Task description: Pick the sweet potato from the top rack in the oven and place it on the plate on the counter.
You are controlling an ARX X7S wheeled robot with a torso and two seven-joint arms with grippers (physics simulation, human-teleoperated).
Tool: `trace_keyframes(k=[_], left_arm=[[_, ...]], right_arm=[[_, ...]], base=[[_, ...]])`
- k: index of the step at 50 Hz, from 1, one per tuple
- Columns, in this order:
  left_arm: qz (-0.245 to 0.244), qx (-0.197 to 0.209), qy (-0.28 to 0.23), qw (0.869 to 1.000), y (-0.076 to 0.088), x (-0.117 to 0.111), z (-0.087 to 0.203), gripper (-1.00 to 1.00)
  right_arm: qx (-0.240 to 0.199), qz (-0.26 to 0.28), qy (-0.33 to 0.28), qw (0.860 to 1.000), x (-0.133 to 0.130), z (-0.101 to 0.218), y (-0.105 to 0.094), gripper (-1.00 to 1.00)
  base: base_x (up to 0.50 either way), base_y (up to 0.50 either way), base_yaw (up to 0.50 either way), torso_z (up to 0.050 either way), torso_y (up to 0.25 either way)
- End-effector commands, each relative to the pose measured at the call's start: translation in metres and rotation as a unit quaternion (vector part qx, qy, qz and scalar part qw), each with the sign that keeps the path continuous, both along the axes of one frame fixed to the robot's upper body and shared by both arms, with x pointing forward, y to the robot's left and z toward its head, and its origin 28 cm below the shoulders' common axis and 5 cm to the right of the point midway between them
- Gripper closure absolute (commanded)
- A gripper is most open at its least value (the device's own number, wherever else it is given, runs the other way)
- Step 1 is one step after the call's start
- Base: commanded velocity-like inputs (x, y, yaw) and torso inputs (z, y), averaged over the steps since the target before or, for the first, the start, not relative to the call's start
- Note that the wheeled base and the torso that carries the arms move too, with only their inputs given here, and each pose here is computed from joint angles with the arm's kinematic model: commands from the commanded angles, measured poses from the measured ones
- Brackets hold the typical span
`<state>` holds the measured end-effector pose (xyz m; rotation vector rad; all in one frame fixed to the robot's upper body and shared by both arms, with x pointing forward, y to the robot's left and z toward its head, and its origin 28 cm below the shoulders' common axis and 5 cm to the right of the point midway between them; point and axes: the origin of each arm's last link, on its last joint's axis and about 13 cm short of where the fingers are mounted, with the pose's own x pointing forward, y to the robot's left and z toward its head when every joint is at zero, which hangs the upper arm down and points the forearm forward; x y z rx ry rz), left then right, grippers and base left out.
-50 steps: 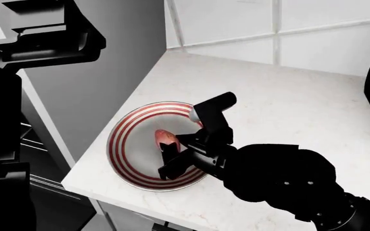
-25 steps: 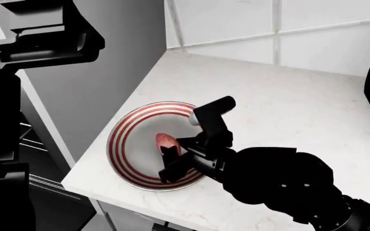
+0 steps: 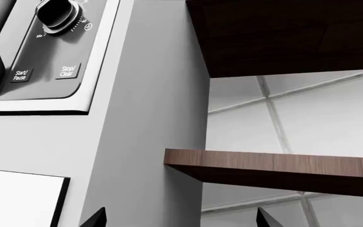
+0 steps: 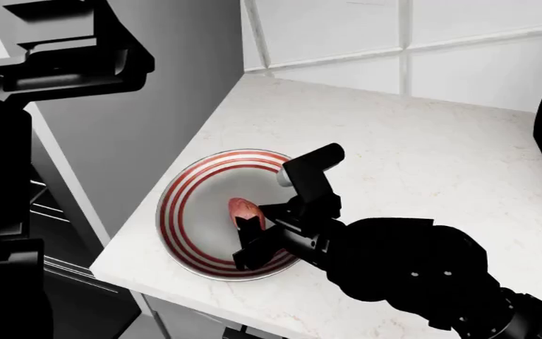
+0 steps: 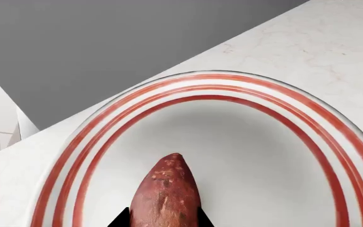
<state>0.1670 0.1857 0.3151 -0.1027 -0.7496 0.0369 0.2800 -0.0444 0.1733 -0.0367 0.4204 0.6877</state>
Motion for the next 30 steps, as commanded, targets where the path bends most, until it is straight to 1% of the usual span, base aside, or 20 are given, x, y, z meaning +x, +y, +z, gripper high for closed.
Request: trace_keyframes(k=[1,12,15,16,30], left_arm=[[-0.001,0.001,0.000,1.000,0.0000,0.0002,0.0004,-1.00],[0.001,0.000,0.000,1.000,0.0003,-0.0001,0.0004,-1.00],[0.001,0.000,0.000,1.000,0.0003,-0.0002,0.0002,-1.00],[0.001,-0.001,0.000,1.000,0.0003,-0.0003,-0.0002,-1.00],[0.000,-0.001,0.000,1.000,0.0000,-0.0006,-0.0007,-1.00]], right_arm=[[-0.002,0.003,-0.007,1.000,0.0009,0.0017,-0.0004,1.00],[-0.002,0.001,-0.006,1.000,0.0022,0.0006,0.0001,1.00],[-0.010,0.000,-0.003,1.000,0.0024,0.0006,0.0002,1.00],[-0.016,-0.002,-0.001,1.000,0.0027,0.0002,0.0002,-1.00],[-0.016,-0.005,-0.002,1.000,0.0024,0.0010,0.0003,-1.00]], base=[[0.00,0.00,0.00,0.000,0.000],[0.00,0.00,0.00,0.000,0.000],[0.00,0.00,0.00,0.000,0.003],[0.00,0.00,0.00,0.000,0.000],[0.00,0.00,0.00,0.000,0.000]])
